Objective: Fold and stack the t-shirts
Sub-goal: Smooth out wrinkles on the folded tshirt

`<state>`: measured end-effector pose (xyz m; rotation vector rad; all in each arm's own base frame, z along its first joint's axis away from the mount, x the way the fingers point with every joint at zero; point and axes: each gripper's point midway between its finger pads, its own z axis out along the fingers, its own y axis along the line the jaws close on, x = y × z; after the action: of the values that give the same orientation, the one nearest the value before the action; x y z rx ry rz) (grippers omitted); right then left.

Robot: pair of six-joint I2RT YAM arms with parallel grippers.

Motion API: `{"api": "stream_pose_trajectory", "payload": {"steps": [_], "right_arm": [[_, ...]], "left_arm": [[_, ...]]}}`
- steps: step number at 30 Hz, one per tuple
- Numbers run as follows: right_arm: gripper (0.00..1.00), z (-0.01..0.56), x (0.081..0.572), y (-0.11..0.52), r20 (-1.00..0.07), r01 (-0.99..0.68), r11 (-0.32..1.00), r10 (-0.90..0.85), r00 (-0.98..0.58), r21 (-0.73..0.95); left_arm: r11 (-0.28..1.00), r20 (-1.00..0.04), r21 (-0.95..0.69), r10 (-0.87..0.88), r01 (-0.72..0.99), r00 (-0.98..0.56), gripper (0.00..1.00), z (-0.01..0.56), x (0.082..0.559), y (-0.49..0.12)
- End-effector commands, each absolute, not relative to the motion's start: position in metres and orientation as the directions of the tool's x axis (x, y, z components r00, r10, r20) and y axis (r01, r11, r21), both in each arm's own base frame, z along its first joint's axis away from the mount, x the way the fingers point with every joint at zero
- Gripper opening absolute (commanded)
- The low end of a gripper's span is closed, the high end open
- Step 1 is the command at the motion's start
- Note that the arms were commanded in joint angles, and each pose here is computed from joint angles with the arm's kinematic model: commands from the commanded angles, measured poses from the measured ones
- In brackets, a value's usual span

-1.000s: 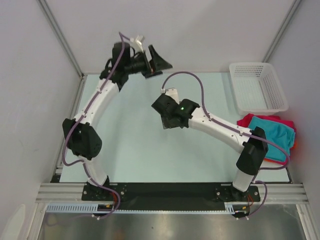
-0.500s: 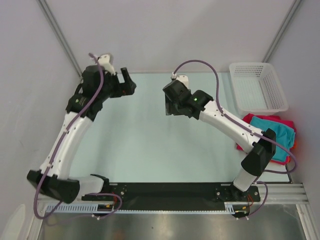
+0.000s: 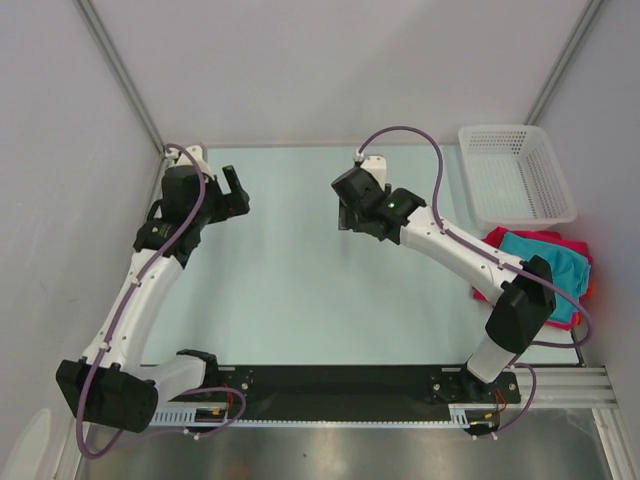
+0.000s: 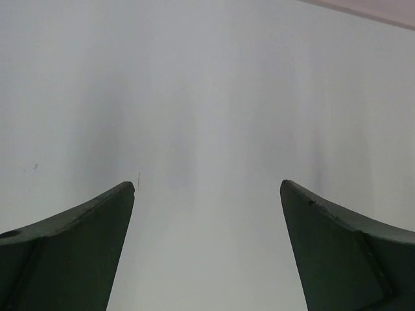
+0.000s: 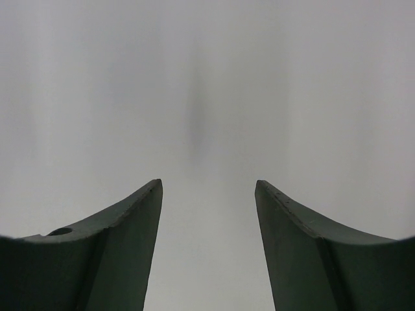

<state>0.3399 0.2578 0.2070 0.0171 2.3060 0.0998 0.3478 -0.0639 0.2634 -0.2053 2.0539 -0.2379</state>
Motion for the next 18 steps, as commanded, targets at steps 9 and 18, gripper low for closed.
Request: {"api": "stream_pose_trajectory", "payload": {"steps": [9, 18], "right_arm": [[0.61, 0.246, 0.345, 0.256, -0.795, 0.015, 0.983, 0.155, -0.586, 0.181], [0.63, 0.253, 0.343, 0.244, -0.811, 0.034, 0.982, 0.171, -0.560, 0.183]], "left_arm": [[0.966, -0.876, -0.259, -0.232, 0.005, -0.423, 1.00, 0.266, 0.341, -0.067], [0.957, -0.865, -0.288, -0.244, 0.035, -0.438, 1.00, 0.261, 0.341, -0.075]]}}
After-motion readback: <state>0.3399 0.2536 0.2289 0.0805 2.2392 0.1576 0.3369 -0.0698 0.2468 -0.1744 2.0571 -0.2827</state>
